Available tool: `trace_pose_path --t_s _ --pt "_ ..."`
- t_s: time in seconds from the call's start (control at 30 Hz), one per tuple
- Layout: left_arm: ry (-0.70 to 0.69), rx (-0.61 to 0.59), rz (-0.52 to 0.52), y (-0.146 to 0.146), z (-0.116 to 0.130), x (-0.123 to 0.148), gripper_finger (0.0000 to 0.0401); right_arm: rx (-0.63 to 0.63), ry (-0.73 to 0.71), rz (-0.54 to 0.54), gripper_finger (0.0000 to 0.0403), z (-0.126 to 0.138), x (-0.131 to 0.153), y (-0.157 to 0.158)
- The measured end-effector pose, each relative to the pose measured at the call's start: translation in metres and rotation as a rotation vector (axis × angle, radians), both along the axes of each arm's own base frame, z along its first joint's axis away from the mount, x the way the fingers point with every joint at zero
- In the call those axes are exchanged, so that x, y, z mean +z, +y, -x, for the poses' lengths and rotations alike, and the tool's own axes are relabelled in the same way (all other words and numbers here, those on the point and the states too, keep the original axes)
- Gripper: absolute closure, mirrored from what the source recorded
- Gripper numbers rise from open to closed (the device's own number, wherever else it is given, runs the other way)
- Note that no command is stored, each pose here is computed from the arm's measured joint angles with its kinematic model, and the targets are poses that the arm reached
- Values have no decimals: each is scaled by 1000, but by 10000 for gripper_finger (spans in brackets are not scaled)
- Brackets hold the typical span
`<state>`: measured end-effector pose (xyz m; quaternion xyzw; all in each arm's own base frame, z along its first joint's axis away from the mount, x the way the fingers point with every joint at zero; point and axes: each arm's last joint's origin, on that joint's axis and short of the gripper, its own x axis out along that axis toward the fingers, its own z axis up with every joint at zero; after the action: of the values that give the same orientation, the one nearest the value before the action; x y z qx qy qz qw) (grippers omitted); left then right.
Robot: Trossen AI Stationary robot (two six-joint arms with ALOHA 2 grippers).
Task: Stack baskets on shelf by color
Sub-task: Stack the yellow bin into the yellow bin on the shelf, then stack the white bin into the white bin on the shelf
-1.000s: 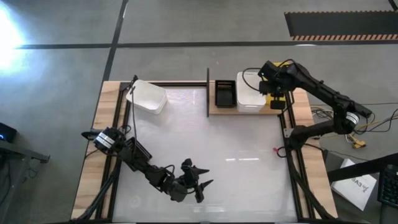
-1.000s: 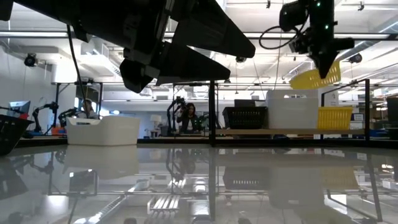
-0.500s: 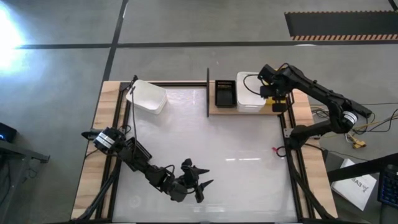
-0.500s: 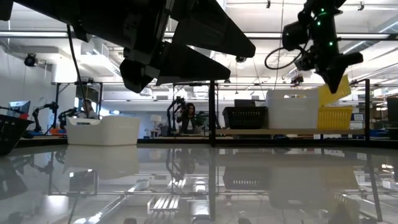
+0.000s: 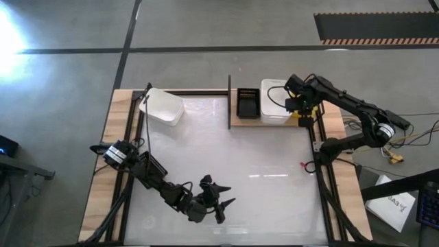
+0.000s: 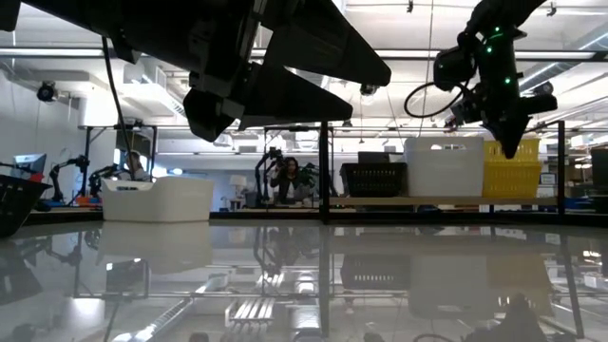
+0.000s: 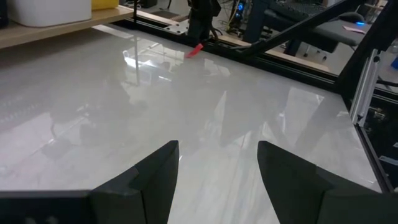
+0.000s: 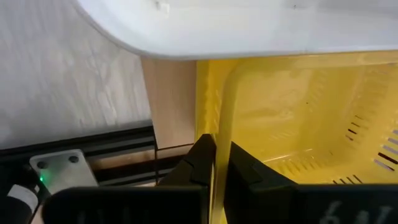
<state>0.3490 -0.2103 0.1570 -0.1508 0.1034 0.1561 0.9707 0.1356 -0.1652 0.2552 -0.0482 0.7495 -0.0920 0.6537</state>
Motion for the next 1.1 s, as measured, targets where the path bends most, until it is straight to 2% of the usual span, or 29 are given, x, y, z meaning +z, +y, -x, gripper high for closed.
trace_pose_path --t_s 0.17,0.37,0.47,0.53,0.67,0.83,1.0,1.1 --pt "-1 0 1 0 0 0 198 -10 2 -2 373 0 -1 1" --pt "-12 0 8 0 0 1 198 -23 33 7 308 2 7 1" --pt "-18 0 11 0 -1 2 198 -116 76 72 284 3 16 1" --pt "-16 -1 7 0 -1 2 198 -224 100 131 277 4 24 3" --pt "-26 -16 -39 -1 -2 5 198 -408 34 165 281 1 42 11" --pt "-60 -8 -129 -1 -2 17 198 -499 -124 213 303 -7 60 36" --pt "-82 77 -185 2 7 55 198 -429 -292 198 331 -7 69 80" --pt "-47 165 -230 10 18 79 198 -381 -464 179 346 -5 67 110"
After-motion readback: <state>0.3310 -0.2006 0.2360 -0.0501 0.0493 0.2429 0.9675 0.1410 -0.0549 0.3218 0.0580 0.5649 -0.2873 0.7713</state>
